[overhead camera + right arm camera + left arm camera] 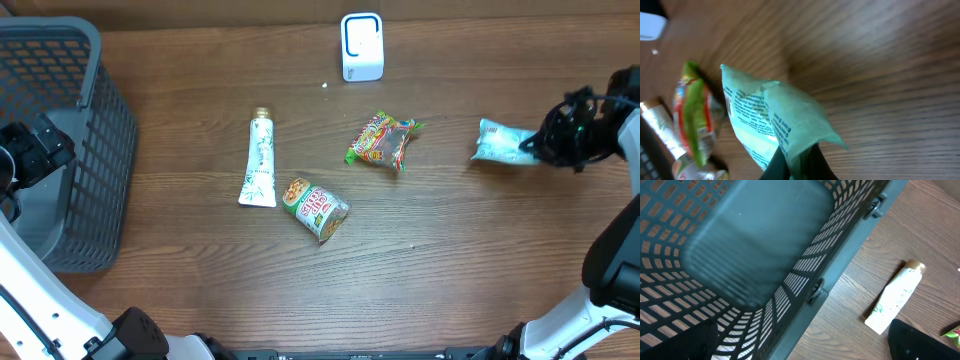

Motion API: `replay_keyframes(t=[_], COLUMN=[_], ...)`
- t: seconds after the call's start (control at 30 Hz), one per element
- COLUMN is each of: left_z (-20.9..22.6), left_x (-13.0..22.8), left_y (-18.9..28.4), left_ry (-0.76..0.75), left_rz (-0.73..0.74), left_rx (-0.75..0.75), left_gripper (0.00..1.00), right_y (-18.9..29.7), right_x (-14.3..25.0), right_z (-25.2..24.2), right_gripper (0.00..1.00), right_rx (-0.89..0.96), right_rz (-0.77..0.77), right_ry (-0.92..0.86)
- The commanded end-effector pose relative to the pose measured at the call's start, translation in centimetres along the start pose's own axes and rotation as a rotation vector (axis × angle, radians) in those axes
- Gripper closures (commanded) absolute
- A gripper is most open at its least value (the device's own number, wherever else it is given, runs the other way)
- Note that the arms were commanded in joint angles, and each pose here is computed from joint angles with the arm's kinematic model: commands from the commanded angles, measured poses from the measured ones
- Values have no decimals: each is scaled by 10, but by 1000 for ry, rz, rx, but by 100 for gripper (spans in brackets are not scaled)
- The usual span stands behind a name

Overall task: Scan the item barcode
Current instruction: 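Carry the wipes pack to the right and release it on table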

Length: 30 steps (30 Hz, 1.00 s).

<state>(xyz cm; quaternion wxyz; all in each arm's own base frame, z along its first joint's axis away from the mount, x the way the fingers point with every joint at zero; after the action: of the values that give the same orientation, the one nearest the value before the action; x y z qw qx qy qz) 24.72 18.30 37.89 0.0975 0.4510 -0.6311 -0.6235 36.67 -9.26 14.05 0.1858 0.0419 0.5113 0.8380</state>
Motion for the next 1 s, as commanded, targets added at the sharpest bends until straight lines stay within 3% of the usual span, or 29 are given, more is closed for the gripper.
replay_keyframes(t=[0.0, 0.23, 0.4, 0.43, 0.47, 0.53, 0.57, 0.7, 0.97], left_z=[0, 0, 0, 0, 0, 0, 0, 0, 0], left_x=[0, 0, 0, 0, 0, 0, 0, 0, 0], left_y=[1, 1, 1, 1, 1, 1, 1, 1, 1], left_ry=[-14, -14, -14, -13, -14, -14, -14, -14, -14], left_rz=[-4, -4, -4, -4, -4, -4, -4, -4, -4], left_rx=[3, 4, 3, 4, 4, 4, 3, 4, 3], left_gripper=[0, 0, 0, 0, 0, 0, 0, 0, 0], right_y=[6, 37, 47, 46, 45, 43, 43, 58, 120], right_x=[-4, -15, -2, 0, 2, 7, 9, 12, -14], right_z=[-22, -86, -123, -125, -126, -126, -126, -109, -32], right_gripper=[96, 96, 96, 86, 69, 15, 1, 0, 0], right_rx=[56, 131, 261, 262, 264, 277, 278, 234, 53], right_rz=[-48, -209, -234, -231, -223, -196, -184, -112, -153], right_ry=[-150, -478, -634, -639, -642, -623, -611, -514, -236])
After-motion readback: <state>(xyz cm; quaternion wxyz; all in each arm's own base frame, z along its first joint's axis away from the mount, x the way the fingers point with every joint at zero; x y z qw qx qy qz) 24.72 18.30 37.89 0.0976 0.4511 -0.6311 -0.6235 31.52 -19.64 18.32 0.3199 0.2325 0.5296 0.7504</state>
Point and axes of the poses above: each gripper's point midway between its finger pads, its own y axis back along the fingers, its own z axis along the line the jaws close on, x = y × z, the point moved 6 cm from there along y, back along the fingers, and after that the axes turned 10 degrees about y, right-handed, at the moved point
